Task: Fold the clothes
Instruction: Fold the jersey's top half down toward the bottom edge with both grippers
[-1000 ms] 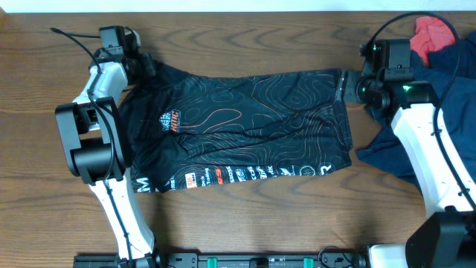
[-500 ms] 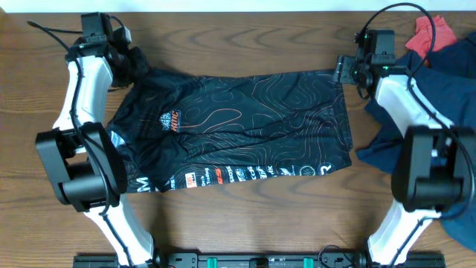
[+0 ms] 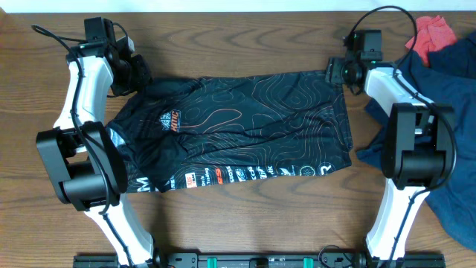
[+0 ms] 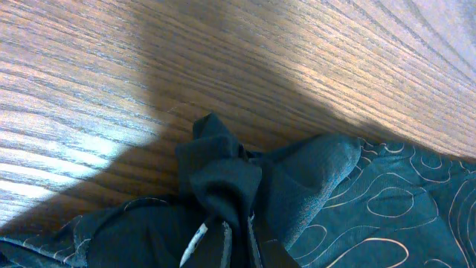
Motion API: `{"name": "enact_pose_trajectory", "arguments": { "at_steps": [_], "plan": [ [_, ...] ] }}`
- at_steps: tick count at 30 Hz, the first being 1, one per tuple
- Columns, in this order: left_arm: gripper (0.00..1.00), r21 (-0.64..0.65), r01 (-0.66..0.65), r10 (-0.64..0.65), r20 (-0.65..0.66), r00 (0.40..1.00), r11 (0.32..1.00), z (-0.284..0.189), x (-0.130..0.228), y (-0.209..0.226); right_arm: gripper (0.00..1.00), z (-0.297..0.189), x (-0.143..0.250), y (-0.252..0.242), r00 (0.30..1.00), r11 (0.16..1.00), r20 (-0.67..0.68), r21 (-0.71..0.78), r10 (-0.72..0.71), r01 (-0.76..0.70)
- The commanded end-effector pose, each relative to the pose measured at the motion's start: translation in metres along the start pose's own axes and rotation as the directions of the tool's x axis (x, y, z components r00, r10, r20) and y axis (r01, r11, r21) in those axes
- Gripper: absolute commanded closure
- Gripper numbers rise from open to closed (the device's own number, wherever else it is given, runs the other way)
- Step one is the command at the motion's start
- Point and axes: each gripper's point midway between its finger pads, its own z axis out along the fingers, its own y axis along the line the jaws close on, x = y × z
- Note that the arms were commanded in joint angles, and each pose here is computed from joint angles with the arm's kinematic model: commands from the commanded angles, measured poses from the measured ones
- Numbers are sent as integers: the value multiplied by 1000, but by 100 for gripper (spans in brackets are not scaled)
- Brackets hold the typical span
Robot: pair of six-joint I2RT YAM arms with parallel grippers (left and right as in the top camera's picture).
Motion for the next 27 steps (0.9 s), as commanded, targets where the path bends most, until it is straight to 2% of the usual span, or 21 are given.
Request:
{"name": "enact_pose_trajectory", "arguments": {
  "at_steps": [1,4,6,7,9,13,20,27],
  "plan": [
    [92,-7,-1,1,2,1000,1000,0,-2,2,39,9,5,13,1000,999,-19,-31,-9,9],
    [92,-7,0,0,2,1000,1000,0,-2,2,47,15,11,14,999,1000,-33,-31,-5,4],
    [92,-7,0,0,2,1000,1000,0,-2,2,57,17,13,13,999,1000,-40,-29,0,-1],
    [92,-7,0,0,2,1000,1000,0,-2,2,62,19,14,13,999,1000,-43,-29,0,-1],
    [92,-7,0,0,1,1000,1000,0,-2,2,81,21,14,12,999,1000,-40,-24,2,-2],
    [92,-7,0,0,1,1000,1000,0,-2,2,98,21,8,3,1000,999,-10,22,23,-23],
    [94,-11,10,-10,-38,999,1000,-4,9,3,99,14,5,-3,1000,998,-9,61,24,-23],
    [94,-23,32,-35,-130,991,999,-49,42,5,99,-55,-11,-4,999,997,-12,75,36,-35]
  ]
}}
